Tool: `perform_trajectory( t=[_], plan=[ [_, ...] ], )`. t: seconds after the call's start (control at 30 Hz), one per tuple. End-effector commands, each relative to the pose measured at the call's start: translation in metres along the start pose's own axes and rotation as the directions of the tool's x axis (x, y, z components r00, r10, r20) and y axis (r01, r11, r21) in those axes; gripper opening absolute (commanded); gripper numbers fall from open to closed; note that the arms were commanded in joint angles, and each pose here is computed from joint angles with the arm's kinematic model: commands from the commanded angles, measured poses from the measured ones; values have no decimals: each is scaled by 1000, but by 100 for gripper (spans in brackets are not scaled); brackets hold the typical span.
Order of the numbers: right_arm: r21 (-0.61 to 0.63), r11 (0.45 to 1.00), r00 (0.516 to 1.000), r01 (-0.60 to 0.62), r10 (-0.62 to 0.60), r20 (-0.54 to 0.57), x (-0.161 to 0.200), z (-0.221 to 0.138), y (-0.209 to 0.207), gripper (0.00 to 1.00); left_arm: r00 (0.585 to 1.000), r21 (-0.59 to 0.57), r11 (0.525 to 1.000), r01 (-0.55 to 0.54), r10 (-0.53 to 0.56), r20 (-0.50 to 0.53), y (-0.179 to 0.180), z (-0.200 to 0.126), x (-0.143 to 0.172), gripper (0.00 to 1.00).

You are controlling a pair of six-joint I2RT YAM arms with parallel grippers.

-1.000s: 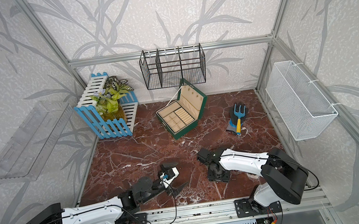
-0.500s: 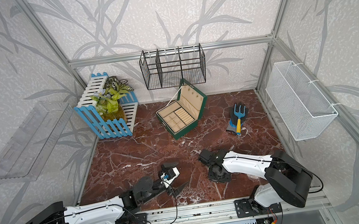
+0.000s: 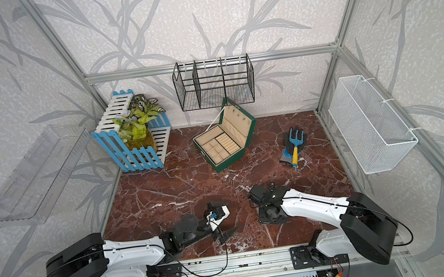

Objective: Put jewelry chain into jewelry box
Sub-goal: Pick up the necklace from the center of the board.

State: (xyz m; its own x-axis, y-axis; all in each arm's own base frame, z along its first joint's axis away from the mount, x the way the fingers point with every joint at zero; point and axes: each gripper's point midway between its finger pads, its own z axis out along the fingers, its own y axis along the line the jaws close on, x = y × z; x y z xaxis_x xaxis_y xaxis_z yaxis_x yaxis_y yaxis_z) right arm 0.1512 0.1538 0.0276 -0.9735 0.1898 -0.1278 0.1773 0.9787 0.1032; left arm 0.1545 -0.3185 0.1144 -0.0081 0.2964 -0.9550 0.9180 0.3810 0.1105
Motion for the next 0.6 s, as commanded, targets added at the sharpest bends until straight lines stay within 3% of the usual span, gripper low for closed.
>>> perform_trajectory(
  t=[0.0,0.2,0.57],
  plan=[
    [6,998,997,59,-60,51,-7,-17,-6,0,997,55,998,-23,18,79,-8,13,-24,97],
    [-46,996,993,72,-67,101,-13,-38,-3,0,997,129,989,-74,69,41,-21,45,-17,78],
    [-140,987,989,75,-57,133,-18,-55,4,0,996,246,965,-89,84,29,-49,94,-8,59]
  ],
)
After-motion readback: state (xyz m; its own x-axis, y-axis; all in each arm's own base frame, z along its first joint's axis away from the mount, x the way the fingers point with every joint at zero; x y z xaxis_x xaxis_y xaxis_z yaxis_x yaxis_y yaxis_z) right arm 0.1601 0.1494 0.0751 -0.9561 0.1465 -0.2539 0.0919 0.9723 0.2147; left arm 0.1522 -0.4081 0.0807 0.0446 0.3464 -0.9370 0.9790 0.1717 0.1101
